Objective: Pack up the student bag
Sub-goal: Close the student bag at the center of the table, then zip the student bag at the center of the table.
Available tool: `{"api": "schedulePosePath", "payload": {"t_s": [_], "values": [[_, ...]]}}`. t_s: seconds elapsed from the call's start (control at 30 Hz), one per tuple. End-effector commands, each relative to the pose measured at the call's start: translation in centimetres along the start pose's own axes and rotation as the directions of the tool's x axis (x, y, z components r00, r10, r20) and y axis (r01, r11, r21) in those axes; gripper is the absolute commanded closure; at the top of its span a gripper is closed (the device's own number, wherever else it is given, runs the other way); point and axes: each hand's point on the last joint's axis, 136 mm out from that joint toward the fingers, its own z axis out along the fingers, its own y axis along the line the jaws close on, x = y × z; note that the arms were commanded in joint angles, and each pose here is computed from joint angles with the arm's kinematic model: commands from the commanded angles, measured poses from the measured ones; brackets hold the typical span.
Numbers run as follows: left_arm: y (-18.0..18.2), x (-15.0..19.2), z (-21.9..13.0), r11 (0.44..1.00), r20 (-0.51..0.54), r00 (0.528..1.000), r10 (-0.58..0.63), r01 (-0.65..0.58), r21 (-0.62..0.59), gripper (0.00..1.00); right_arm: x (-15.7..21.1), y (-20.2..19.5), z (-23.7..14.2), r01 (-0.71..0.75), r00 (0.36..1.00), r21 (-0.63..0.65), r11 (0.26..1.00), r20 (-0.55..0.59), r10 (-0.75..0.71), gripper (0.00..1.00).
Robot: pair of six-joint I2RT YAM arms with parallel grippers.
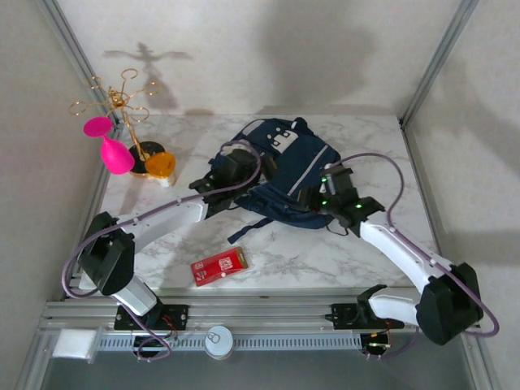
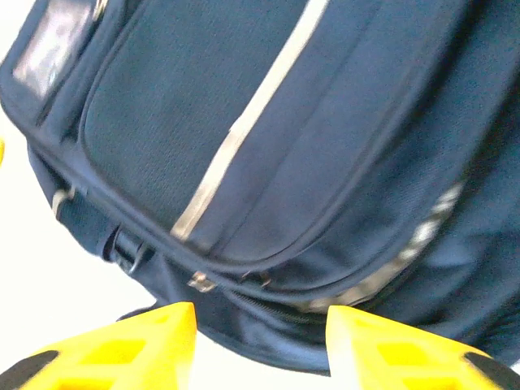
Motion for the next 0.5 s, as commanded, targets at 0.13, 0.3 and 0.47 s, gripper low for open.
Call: {"api": "schedulePosePath", "payload": {"t_s": [0.13,0.3,0.47], "values": [[4.5,1.3,2.6,0.971,0.012,0.971,-0.237,0.237,-0.02,0.39,2.7,3.9,3.7,0.049,0.998,0.065,0.997,-0.051,-0.045,0.49],[4.9,3.2,4.2,0.93,-0.025,0.93,-0.368,0.368,0.02,0.39,3.1,4.2,5.1,0.022,0.999,0.046,0.999,-0.042,-0.02,0.48],[4.9,3.7,5.4,0.905,-0.04,0.904,-0.425,0.426,0.011,0.45,3.1,3.5,5.2,0.024,0.999,0.082,0.996,-0.029,-0.022,0.48]]}}
